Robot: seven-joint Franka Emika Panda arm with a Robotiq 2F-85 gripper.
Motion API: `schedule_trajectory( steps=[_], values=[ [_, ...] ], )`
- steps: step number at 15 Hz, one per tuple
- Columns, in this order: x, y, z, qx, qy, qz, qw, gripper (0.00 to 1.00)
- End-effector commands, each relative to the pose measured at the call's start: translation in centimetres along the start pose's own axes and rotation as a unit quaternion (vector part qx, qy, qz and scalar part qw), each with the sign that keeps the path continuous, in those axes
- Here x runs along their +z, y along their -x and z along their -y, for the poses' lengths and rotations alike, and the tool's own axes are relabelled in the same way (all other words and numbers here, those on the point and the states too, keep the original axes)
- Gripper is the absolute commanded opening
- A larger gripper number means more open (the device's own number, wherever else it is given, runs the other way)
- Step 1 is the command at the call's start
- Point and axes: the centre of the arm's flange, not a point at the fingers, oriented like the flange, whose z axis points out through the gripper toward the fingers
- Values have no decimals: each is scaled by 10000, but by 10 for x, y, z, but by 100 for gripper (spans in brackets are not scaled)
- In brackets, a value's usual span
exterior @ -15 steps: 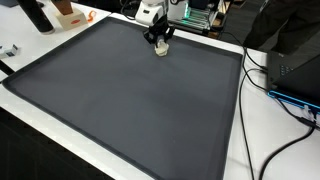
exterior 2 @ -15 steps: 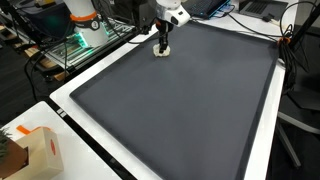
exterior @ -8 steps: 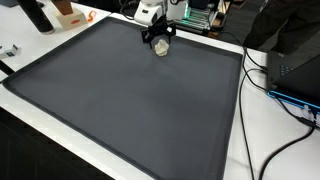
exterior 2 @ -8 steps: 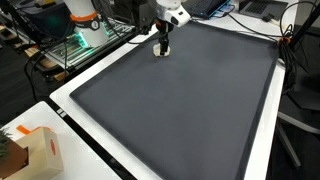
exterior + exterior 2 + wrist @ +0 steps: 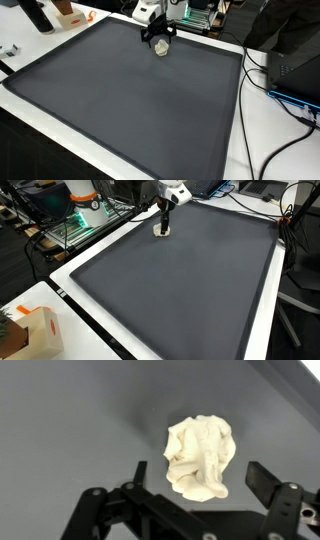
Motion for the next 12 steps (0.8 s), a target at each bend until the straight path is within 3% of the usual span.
schedule_trajectory(
  steps=[1, 5, 12],
  values=[
    [-24, -9, 11, 683, -9, 92, 9976, 100],
    [-51, -24, 23, 1723, -11, 325, 9845, 100],
    [-84, -53, 44, 3036, 118, 495, 9514, 100]
  ],
)
